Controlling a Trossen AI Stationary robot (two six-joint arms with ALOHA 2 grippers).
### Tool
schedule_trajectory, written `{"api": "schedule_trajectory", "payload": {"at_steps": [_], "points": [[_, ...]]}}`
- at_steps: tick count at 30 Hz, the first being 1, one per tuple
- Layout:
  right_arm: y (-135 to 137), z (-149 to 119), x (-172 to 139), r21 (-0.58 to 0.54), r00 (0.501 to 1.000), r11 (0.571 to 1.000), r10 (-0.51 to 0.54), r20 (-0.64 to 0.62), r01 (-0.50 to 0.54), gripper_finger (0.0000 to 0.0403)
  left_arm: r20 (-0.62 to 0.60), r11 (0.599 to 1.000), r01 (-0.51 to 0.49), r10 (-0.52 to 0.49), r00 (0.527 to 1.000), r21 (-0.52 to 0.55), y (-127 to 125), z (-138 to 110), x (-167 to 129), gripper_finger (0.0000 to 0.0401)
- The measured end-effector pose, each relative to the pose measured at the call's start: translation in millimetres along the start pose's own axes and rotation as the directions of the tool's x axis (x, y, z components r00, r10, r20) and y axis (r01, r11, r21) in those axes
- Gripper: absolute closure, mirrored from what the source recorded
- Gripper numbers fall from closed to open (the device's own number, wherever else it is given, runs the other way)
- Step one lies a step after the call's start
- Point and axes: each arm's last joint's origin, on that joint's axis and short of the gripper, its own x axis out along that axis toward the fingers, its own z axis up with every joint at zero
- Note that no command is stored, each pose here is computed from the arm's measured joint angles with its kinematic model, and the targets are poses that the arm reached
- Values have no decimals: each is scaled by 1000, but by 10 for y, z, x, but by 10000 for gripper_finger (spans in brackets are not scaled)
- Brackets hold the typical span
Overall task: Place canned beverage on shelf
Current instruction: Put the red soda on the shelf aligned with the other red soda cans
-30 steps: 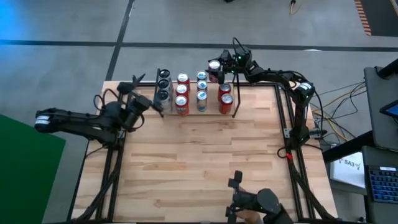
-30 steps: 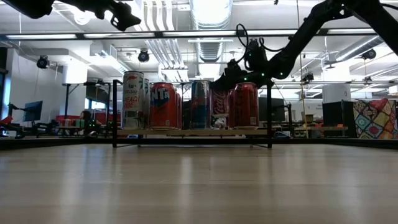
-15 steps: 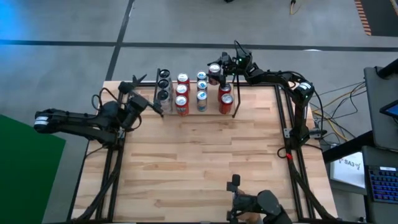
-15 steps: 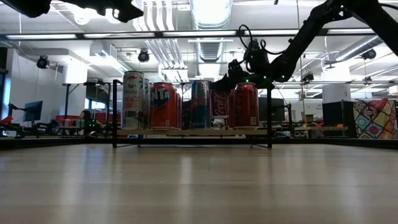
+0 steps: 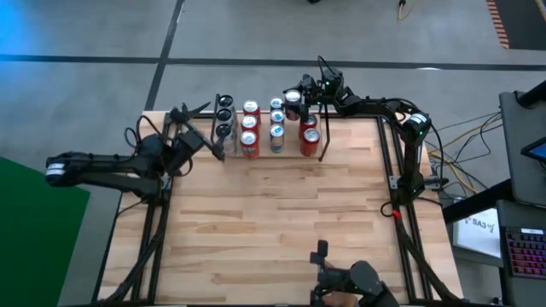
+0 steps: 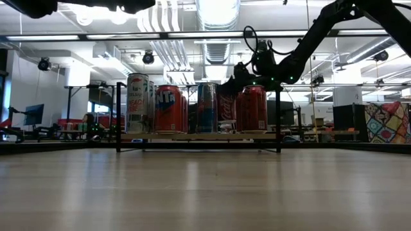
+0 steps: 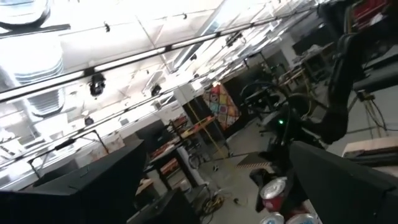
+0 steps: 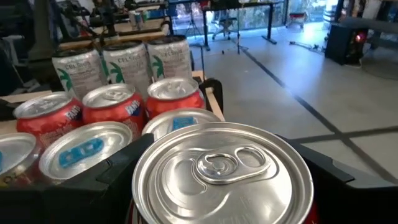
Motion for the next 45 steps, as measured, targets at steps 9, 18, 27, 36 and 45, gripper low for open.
{"api": "schedule_trajectory", "payload": {"at_steps": [9, 18, 27, 36, 45], "points": [[-7, -14, 3, 39, 999, 998, -39, -16, 39, 120, -33, 998, -58, 58, 998, -2, 102, -98, 79, 17], [3, -12, 5, 15, 999, 999, -31, -23, 31, 115, -44, 999, -47, 48, 998, 10, 91, -111, 79, 17], [65, 167, -68, -25, 999, 999, -34, -14, 33, 120, -6, 998, 57, -57, 998, -3, 25, -137, 93, 17], [414, 888, -364, -127, 997, 991, -28, 67, 37, 119, 40, 980, 182, -179, 983, -87, -69, -153, 190, 17], [1291, 1438, -378, -220, 978, 967, 159, 134, -127, 119, 9, 942, 287, -290, 957, -174, -327, -307, 310, 17]]}}
